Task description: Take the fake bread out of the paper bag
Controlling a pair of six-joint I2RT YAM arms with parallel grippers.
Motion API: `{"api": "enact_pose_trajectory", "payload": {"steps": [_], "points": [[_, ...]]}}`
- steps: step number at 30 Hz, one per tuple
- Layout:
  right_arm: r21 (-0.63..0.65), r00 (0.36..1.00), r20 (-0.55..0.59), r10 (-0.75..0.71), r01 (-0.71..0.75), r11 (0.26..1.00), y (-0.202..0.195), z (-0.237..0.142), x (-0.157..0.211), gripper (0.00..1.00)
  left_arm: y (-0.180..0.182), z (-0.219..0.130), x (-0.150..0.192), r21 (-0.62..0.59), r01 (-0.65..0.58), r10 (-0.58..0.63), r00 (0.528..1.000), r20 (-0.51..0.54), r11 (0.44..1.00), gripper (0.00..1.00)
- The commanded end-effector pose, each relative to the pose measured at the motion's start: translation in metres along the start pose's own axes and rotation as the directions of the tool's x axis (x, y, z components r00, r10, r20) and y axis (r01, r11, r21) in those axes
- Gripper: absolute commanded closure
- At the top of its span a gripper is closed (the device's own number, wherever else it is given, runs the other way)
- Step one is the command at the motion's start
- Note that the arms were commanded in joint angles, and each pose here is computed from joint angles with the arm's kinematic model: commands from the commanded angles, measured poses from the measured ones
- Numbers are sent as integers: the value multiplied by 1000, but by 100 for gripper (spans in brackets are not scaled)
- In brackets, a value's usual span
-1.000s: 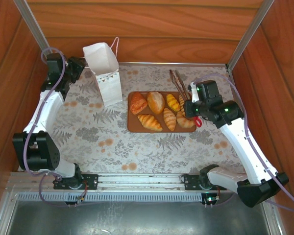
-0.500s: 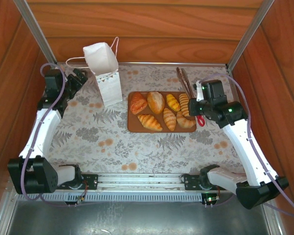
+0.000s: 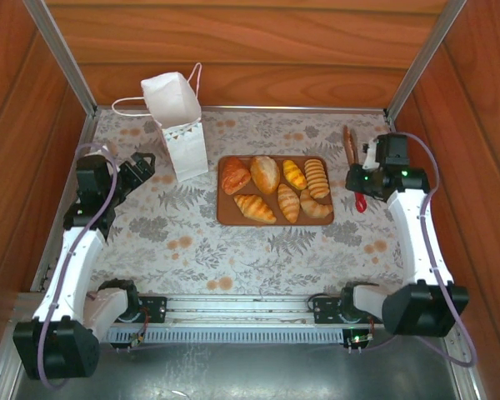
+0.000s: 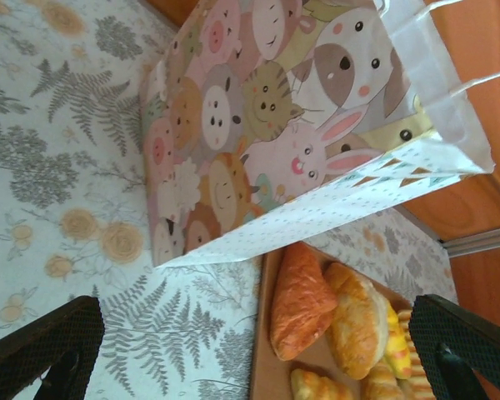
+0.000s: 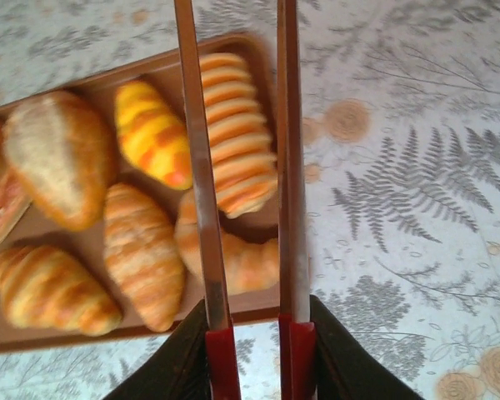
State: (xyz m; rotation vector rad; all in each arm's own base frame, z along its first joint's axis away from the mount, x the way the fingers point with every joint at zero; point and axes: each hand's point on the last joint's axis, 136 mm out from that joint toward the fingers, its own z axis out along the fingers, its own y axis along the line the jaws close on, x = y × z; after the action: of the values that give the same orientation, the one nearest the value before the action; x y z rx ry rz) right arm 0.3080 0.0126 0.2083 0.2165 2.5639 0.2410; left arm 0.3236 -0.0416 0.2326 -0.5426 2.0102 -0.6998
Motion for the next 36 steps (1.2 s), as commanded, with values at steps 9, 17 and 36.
{"api": "enact_pose_trajectory", "payload": {"steps": [9,17,36], "points": [[-59,990,-51,133,-136,989,-36,53,-14,68,24,-16,-2,-78,-85,95,988,125,993,0],[1,981,-166,97,-98,995,-54,95,-13,69,39,-14,7,-140,-175,188,978,91,975,0],[124,910,-411,-60,122,985,-99,167,13,66,70,-23,21,-236,-228,262,957,124,945,0]]}}
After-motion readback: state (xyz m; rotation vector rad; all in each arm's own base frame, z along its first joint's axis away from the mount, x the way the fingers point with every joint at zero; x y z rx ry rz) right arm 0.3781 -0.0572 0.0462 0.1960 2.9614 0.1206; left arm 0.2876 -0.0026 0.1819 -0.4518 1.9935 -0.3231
